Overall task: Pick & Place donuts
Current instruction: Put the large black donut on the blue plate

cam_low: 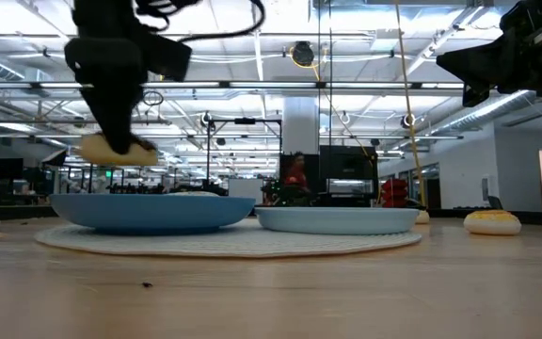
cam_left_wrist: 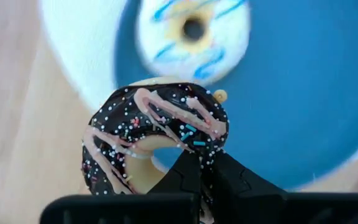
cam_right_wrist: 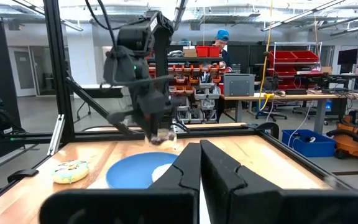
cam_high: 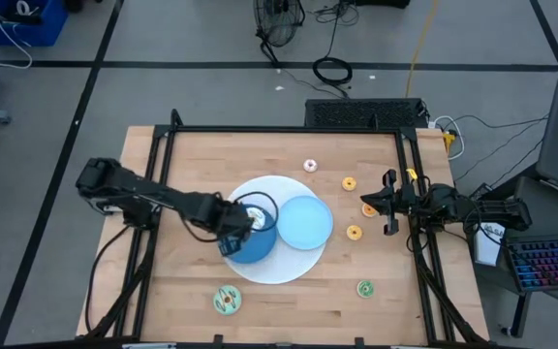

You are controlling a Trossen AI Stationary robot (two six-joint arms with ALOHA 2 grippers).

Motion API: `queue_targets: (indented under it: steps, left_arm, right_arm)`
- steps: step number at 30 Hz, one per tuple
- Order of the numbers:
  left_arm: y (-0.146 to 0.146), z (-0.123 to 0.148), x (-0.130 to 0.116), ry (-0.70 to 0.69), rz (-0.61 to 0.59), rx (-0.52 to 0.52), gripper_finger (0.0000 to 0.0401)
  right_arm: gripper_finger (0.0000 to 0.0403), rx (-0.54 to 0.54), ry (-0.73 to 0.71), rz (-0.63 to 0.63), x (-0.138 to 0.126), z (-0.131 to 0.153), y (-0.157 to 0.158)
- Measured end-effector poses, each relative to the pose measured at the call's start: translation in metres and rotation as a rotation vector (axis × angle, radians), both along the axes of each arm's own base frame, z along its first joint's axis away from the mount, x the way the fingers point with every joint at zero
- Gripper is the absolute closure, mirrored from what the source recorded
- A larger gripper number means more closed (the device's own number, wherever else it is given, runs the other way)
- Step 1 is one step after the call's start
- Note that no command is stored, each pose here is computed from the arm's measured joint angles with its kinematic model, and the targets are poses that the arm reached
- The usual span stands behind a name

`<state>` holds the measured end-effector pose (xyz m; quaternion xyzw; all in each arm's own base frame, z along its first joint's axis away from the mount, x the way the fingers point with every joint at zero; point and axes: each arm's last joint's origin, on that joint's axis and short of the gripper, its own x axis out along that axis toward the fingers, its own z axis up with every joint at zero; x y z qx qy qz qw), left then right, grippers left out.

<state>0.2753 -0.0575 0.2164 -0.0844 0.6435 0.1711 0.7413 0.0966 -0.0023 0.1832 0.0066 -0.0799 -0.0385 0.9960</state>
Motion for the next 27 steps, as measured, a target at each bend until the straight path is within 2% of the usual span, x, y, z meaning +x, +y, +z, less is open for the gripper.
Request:
queue_targets:
  steps: [5,12,27]
  left_arm:
    - [-0.004,-0.016,0.016,-0.024,-0.08,-0.07,0.0388]
    - [-0.008,-0.027,0.018,0.037,-0.093,-0.117,0.0385]
    - [-0.01,-0.027,0.018,0.042,-0.062,-0.151,0.0275]
  right_arm:
    - [0.0403,0.0,0.0,0.0,0.0,0.0,0.0]
    - [0.0403,0.0,0.0,0.0,0.0,0.0,0.0]
    - [0.0403,0.0,0.0,0.0,0.0,0.0,0.0]
